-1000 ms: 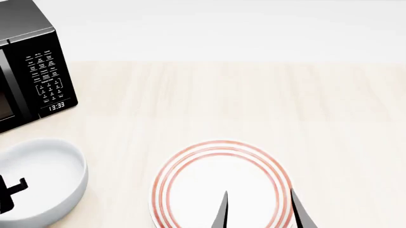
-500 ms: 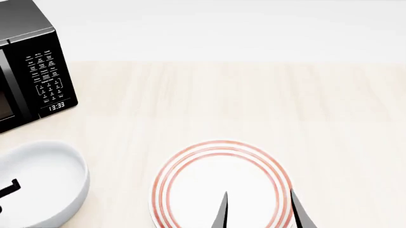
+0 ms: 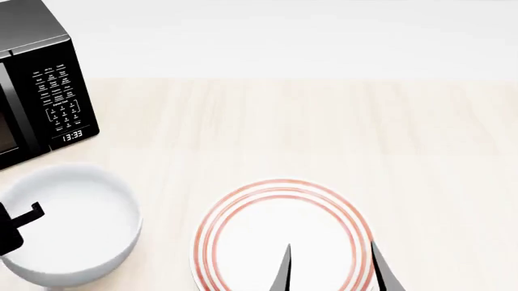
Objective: Pick up the white bowl and put it on the plate.
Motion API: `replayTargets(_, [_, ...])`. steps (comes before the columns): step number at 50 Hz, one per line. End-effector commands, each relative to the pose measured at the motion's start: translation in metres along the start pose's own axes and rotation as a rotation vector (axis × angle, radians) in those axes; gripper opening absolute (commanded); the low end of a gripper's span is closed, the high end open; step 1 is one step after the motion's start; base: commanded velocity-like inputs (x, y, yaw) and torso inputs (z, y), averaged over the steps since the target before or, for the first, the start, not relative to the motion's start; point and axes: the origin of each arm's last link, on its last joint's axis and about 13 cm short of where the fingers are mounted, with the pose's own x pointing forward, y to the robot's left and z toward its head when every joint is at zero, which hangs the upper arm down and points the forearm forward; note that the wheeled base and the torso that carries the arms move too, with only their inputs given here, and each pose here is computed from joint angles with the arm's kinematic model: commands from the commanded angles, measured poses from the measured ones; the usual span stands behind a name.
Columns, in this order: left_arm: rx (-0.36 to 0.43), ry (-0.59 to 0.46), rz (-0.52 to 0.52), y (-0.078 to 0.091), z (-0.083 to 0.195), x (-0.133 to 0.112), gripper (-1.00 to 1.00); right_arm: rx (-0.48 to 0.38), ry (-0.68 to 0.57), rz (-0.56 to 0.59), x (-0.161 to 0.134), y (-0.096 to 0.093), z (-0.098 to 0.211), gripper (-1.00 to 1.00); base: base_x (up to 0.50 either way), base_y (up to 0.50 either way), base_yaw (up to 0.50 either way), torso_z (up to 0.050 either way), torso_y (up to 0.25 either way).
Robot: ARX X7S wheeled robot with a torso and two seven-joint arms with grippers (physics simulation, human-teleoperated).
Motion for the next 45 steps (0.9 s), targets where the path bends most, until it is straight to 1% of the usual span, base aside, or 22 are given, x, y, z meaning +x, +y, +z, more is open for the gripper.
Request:
replayTargets(1, [-0.026, -0.026, -0.139, -0.022, 0.008, -0.015, -1.00, 0.005, -0.009, 0.003, 0.001, -0.001, 0.002, 1.00, 0.00, 0.00, 0.00, 0.000, 0.000])
replayTargets(9, [-0.026, -0.034, -0.205, -0.038, 0.013, -0.024, -1.00, 0.005, -0.008, 0.001, 0.001, -0.001, 0.001, 1.00, 0.00, 0.00, 0.00, 0.000, 0.000])
replayTargets(13, [-0.018, -0.035, -0.236, -0.050, 0.017, -0.024, -1.00, 0.005, -0.007, 0.001, 0.001, -0.001, 0.001, 1.00, 0.00, 0.00, 0.00, 0.000, 0.003])
replayTargets(16, [-0.016, -0.035, -0.257, -0.063, 0.022, -0.024, -1.00, 0.004, -0.008, 0.003, 0.001, -0.001, 0.001, 1.00, 0.00, 0.00, 0.00, 0.000, 0.000])
replayTargets(18, [-0.012, -0.035, -0.267, -0.068, 0.023, -0.024, -1.00, 0.005, -0.007, 0.003, 0.001, -0.001, 0.001, 1.00, 0.00, 0.00, 0.00, 0.000, 0.000])
replayTargets(20, [-0.006, -0.032, -0.286, -0.079, 0.025, -0.024, -1.00, 0.004, -0.007, 0.002, 0.001, -0.001, 0.001, 1.00, 0.00, 0.00, 0.00, 0.000, 0.000])
replayTargets(28, [0.002, -0.029, -0.337, -0.108, 0.033, -0.025, -1.00, 0.003, -0.005, 0.005, 0.000, -0.001, 0.000, 1.00, 0.00, 0.00, 0.00, 0.000, 0.000])
replayTargets(29, [0.017, -0.029, -0.343, -0.111, 0.033, -0.025, -1.00, 0.003, -0.006, 0.004, 0.000, -0.001, 0.001, 1.00, 0.00, 0.00, 0.00, 0.000, 0.000])
replayTargets(33, [0.010, -0.030, -0.359, -0.122, 0.038, -0.025, -1.00, 0.003, -0.006, 0.003, 0.001, -0.001, 0.001, 1.00, 0.00, 0.00, 0.00, 0.000, 0.002])
replayTargets(42, [0.021, 0.000, -0.405, -0.150, 0.031, -0.024, -1.00, 0.005, -0.006, 0.004, 0.000, -0.001, 0.001, 1.00, 0.00, 0.00, 0.00, 0.000, 0.000])
replayTargets(45, [0.026, 0.006, -0.418, -0.158, 0.029, -0.025, -1.00, 0.006, -0.007, 0.001, 0.000, -0.002, 0.001, 1.00, 0.00, 0.00, 0.00, 0.000, 0.000])
